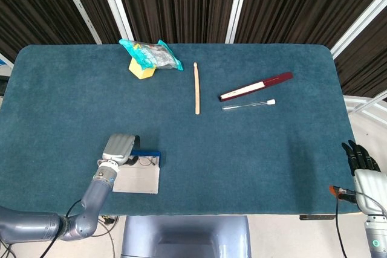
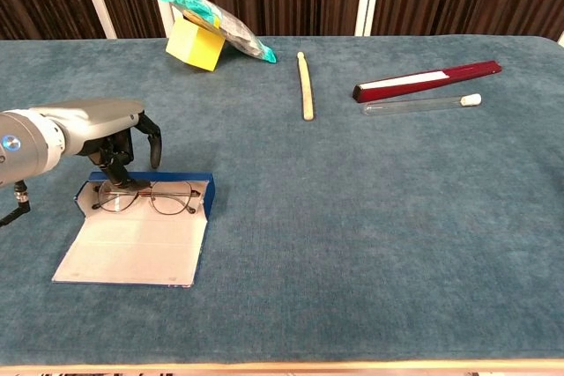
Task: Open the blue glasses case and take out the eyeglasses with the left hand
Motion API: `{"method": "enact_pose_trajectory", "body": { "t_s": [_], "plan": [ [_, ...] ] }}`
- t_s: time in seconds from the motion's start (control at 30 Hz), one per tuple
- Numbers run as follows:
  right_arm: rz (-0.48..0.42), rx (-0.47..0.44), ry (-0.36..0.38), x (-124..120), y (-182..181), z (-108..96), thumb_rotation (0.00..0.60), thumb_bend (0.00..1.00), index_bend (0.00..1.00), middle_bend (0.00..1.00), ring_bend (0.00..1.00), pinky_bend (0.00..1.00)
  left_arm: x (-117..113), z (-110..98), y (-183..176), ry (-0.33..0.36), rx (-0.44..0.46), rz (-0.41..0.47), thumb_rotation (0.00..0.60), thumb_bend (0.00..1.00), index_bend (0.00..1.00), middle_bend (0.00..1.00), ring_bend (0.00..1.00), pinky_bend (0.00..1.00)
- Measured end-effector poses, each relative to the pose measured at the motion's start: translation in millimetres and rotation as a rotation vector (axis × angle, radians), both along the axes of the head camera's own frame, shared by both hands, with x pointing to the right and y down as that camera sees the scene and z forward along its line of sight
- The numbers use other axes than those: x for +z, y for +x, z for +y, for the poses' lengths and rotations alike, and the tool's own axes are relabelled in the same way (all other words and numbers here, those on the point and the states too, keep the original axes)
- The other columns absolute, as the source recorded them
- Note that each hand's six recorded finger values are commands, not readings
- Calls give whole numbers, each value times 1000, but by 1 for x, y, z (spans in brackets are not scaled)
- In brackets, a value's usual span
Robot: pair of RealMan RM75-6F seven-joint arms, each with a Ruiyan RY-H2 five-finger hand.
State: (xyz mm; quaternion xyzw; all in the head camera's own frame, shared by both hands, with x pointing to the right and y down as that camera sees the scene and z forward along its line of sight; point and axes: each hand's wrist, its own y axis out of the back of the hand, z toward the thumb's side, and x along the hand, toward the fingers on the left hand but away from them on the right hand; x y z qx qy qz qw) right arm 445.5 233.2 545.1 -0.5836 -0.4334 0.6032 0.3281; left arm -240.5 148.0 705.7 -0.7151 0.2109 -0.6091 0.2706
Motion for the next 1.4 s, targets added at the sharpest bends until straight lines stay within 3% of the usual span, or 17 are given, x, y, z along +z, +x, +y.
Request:
{"method": "enact_pose_trajectory", "body": {
  "t_s": [0.77,1.13,1.4],
  "plan": [
    [2,0,2,0,0,0,600,179,0,0,0,179,1,-3,-1,6,-14,7,600,348,548,1000,952,995],
    [1,2,1,0,0,0,600,179,0,0,0,179,-8,-28,-14,86,-60,-4,600,349,561,1000,952,995],
    [1,5,1,0,1,0,600,179,0,0,0,179,-7,-43,-41,154,-32,-92,600,350,564,1000,952,995]
  ]
}}
